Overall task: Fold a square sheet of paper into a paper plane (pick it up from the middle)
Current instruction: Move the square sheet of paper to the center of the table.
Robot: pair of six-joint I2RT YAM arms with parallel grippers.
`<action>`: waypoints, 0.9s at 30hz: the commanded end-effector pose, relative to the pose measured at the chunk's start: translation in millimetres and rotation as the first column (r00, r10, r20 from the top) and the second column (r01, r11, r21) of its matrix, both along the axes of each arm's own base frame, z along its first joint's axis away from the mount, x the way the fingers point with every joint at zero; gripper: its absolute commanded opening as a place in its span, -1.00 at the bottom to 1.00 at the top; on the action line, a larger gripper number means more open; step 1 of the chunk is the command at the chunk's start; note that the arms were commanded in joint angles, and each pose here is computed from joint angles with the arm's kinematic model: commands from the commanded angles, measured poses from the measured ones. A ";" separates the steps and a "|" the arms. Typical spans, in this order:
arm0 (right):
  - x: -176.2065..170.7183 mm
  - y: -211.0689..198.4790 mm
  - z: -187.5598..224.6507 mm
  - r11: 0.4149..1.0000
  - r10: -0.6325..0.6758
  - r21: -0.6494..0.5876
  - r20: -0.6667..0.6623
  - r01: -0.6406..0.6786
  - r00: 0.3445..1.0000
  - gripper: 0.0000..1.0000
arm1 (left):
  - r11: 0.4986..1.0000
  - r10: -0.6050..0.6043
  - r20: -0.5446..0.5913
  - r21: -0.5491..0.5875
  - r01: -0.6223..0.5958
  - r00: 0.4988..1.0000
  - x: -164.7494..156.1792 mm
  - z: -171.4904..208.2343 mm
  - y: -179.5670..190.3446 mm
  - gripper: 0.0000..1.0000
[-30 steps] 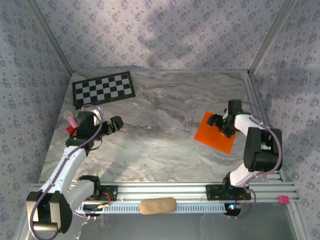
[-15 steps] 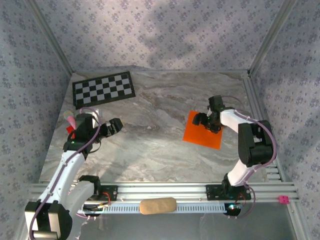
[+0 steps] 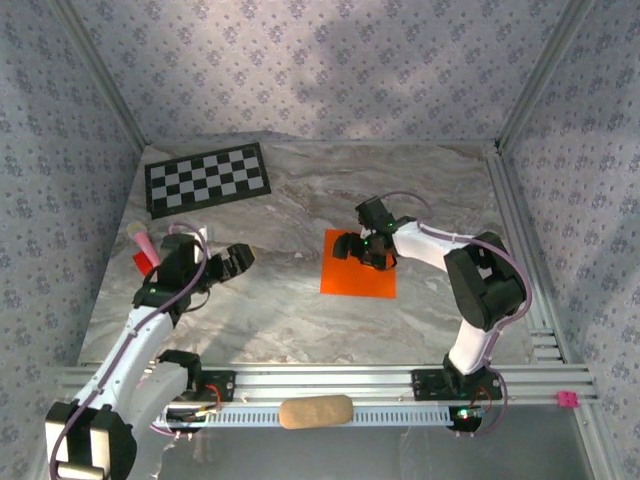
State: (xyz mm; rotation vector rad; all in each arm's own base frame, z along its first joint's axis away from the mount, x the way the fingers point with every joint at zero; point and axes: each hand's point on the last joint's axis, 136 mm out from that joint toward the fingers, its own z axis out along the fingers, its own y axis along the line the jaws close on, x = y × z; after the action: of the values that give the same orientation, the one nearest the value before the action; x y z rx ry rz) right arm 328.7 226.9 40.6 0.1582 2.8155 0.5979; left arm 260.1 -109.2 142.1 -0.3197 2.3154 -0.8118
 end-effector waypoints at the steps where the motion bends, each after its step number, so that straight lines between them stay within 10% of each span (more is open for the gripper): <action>1: 8.0 -39.4 9.0 0.991 -0.112 -0.074 0.044 0.115 0.993 0.70 | 1.000 -0.010 0.014 -0.017 0.010 1.000 1.4 5.8 -5.5 0.99; 27: -25.3 23.4 -32.6 0.999 -0.046 -0.019 -0.072 0.045 0.996 0.66 | 0.985 -0.077 -0.026 0.150 0.080 0.997 12.3 -6.5 -37.3 0.99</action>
State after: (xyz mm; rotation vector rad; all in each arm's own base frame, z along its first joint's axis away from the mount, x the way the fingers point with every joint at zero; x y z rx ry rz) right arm 325.6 254.7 36.5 0.1195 2.7621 0.6544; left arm 266.1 -149.0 126.4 -0.1736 2.4239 -0.7108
